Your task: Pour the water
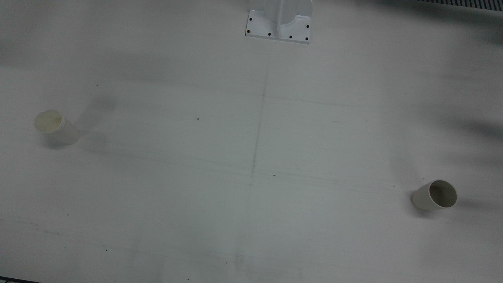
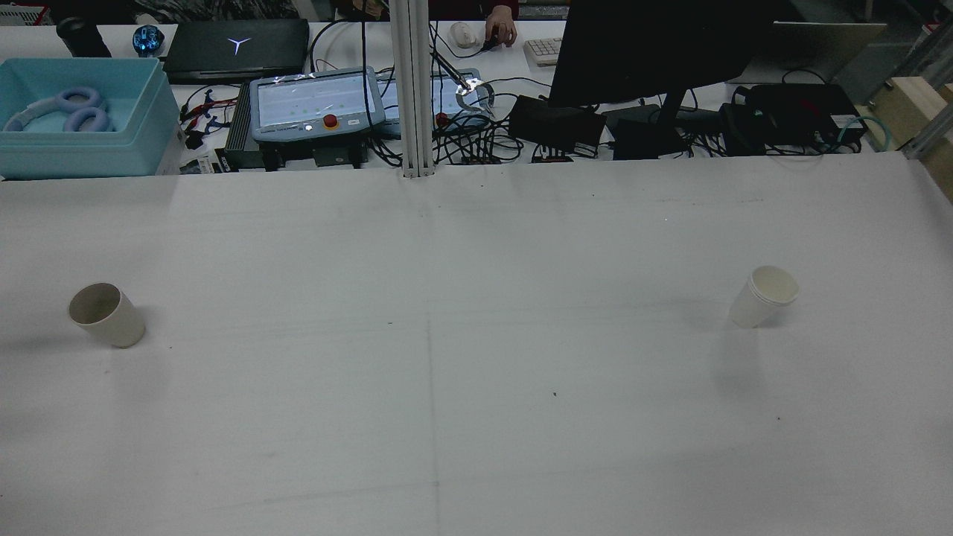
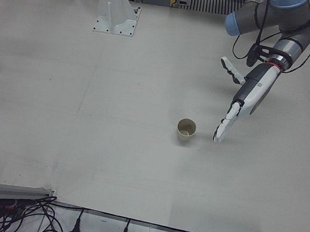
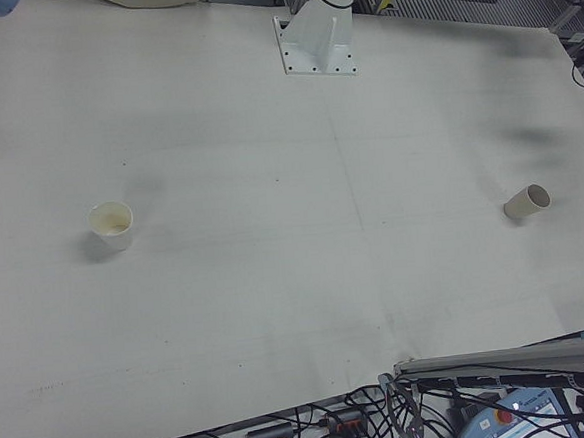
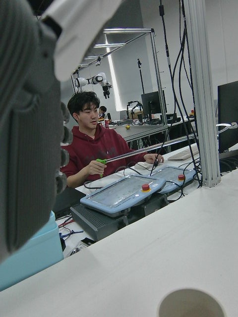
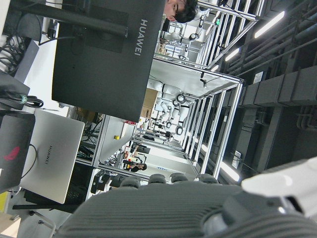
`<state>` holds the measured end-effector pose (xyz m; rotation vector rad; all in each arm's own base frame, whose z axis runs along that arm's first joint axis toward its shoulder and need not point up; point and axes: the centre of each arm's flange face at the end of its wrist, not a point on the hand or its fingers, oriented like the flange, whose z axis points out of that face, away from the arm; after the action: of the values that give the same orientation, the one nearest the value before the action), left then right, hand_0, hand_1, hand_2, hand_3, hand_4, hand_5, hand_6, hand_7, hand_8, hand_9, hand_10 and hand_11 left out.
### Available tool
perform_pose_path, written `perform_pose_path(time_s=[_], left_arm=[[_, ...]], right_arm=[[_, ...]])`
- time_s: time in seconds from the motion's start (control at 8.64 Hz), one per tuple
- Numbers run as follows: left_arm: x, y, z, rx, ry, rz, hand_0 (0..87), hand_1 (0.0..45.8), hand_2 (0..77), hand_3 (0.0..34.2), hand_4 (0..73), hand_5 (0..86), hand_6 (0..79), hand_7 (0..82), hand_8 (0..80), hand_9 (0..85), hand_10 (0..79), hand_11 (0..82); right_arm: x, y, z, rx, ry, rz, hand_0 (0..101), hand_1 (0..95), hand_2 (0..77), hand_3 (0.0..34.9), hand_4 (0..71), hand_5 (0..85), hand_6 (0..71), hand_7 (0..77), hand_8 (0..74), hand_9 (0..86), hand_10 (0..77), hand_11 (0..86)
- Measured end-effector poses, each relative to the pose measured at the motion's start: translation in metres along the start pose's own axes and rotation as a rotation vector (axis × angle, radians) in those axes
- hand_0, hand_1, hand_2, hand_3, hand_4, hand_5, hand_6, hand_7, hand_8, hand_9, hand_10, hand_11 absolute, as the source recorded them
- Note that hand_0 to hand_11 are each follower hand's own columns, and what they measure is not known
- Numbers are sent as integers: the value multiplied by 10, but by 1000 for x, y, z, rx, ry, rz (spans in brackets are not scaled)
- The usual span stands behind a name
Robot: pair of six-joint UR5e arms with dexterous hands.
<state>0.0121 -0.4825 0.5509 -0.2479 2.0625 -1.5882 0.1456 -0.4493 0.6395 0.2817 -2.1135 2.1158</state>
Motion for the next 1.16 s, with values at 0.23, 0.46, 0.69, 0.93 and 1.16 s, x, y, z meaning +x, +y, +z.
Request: perform_pose_path(time_s=[0.23,0.46,0.69,0.93,1.16], left_arm=[[-1,-4,1,-11,0,3,159,27,27,2,11,0,5,0,0,11,0,0],[-3,-13,0,-22,-2,5,119,38,27,1,11,0,5,0,0,11,0,0],[1,-15,-3,-26,7,7,118,38,22,2,11,0,5,0,0,11,0,0],[2,-18,-4,-21,7,6,129,49,22,1,11,0,5,0,0,11,0,0],[3,-13,3,-32,1,11,162,82,22,1,11,0,5,0,0,11,0,0]], right_arm=[[16,-6,-5,12,36,-15,6,27,207,0,0,0,0,11,5,0,0,5],[21,-8,-6,16,49,-22,6,27,175,0,0,0,0,11,0,0,0,5],[22,-1,-2,3,48,-22,2,49,256,0,0,0,5,5,0,0,0,5],[40,10,5,-19,89,-28,14,120,284,0,0,0,0,5,0,0,0,5],[51,17,11,-35,109,-79,58,115,273,0,0,0,0,5,5,0,0,5]])
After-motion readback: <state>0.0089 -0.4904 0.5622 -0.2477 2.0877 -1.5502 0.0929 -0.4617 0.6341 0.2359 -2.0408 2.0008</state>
